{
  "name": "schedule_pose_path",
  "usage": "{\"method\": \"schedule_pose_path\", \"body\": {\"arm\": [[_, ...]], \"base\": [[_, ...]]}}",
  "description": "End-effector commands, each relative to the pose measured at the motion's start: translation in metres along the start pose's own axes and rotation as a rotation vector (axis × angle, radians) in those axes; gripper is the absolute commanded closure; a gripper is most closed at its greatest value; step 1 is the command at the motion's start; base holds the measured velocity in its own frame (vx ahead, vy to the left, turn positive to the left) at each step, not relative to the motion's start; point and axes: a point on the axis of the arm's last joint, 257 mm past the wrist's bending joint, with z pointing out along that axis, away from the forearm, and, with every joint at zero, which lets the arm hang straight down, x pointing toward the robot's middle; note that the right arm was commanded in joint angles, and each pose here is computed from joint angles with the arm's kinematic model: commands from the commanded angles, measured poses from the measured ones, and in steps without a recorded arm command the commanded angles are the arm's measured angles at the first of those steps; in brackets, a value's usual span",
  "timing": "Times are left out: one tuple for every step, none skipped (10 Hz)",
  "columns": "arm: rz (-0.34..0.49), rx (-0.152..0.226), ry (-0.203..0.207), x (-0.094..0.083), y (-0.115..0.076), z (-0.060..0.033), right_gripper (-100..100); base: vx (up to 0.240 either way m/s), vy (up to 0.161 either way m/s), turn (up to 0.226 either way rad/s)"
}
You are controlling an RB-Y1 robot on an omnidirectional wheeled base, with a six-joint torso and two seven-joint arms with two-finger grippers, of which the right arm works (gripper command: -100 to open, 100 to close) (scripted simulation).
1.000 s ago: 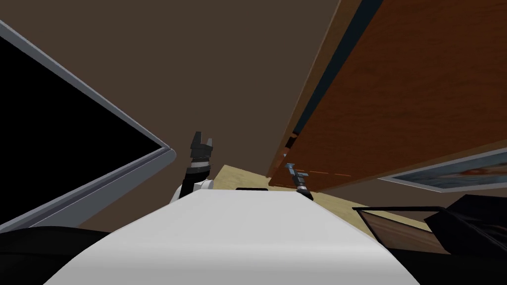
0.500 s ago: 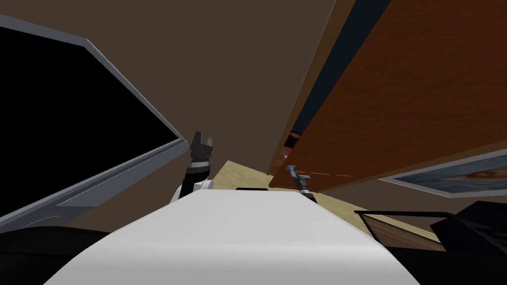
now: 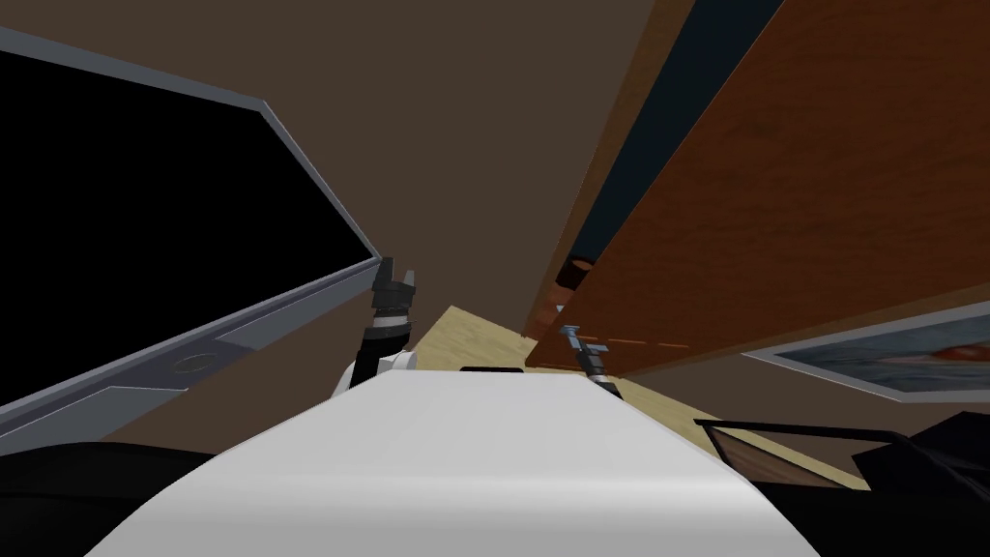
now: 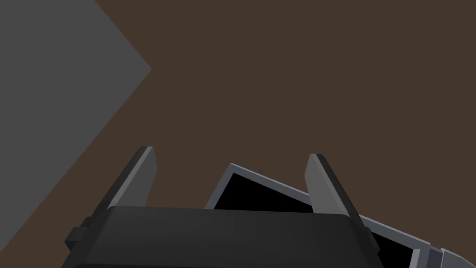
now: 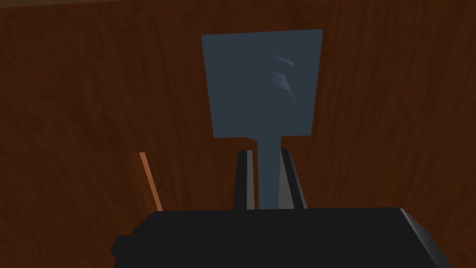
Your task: Pull the door open
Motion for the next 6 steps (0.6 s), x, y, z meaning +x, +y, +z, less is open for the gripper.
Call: {"method": "schedule_pose_path", "body": {"arm": [[0.001,0.002,0.012,0.002,-0.001,-0.0077,100],[0.002,0.002,0.018,0.001,-0.001,-0.0115,100],[0.003,0.001,0.028,0.001,0.0,-0.017,100],[0.003,0.001,0.033,0.001,0.0,-0.0203,100],[0.004,0.001,0.04,0.0,0.0,-0.0243,100],[0.005,0.001,0.045,0.0,0.0,-0.0271,100]], "base": [[-0.198,-0.071,0.172],[-0.209,-0.044,0.148],[-0.262,-0.083,0.206],[-0.251,-0.086,0.191],[-0.234,-0.076,0.146],[-0.214,-0.033,0.119]]}}
